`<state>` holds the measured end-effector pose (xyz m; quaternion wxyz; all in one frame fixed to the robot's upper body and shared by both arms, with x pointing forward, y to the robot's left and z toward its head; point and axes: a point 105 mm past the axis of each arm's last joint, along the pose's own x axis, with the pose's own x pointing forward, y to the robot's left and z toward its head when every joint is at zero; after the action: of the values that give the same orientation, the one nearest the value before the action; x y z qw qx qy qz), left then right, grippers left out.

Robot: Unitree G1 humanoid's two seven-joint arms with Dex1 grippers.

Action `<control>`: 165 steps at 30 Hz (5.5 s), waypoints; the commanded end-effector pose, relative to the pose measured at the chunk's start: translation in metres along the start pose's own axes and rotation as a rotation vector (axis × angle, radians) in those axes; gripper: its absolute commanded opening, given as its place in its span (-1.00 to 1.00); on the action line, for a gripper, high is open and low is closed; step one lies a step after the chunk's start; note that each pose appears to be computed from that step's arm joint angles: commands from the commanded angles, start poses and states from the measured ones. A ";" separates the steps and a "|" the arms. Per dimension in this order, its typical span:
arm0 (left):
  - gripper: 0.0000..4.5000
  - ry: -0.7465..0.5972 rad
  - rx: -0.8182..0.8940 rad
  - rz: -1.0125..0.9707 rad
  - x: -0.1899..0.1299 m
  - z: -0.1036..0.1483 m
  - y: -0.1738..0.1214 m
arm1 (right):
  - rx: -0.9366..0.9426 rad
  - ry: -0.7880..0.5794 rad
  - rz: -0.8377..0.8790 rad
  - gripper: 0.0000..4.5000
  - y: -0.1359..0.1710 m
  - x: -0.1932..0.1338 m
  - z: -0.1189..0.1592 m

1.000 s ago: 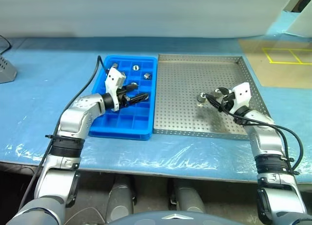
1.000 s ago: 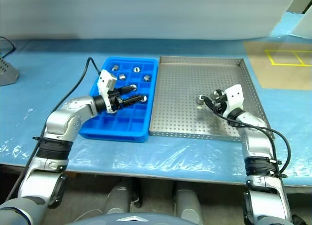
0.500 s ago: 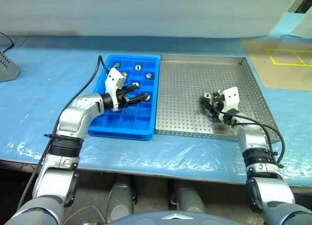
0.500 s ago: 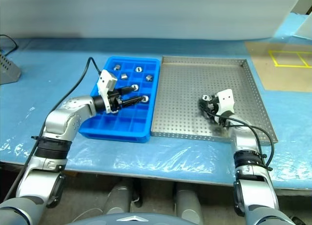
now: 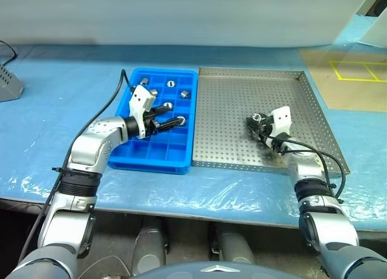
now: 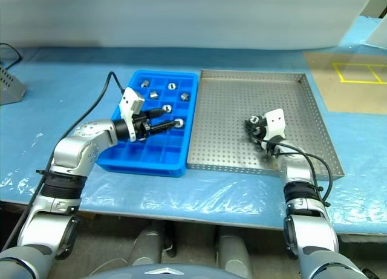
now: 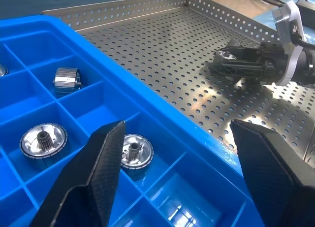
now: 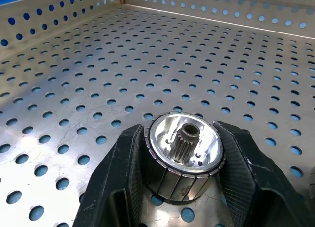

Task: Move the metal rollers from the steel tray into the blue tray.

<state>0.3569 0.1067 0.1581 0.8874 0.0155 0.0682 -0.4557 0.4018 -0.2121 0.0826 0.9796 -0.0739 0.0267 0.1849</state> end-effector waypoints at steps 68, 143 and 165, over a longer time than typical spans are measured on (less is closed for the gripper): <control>0.60 0.023 0.112 -0.238 0.015 0.010 -0.033 | -0.074 -0.194 -0.013 0.66 -0.034 -0.016 0.089; 0.60 -0.024 0.043 0.254 -0.077 0.015 0.025 | -0.369 -0.295 0.856 -0.18 0.235 0.056 0.133; 0.60 -0.093 0.078 0.317 -0.092 0.035 0.046 | -0.204 -0.094 0.916 -0.18 0.273 0.071 0.090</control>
<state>0.3496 0.2010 0.1501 0.9484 0.0156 0.1020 -0.2997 0.3699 0.0850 0.1627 0.7840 -0.1179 -0.0614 0.6064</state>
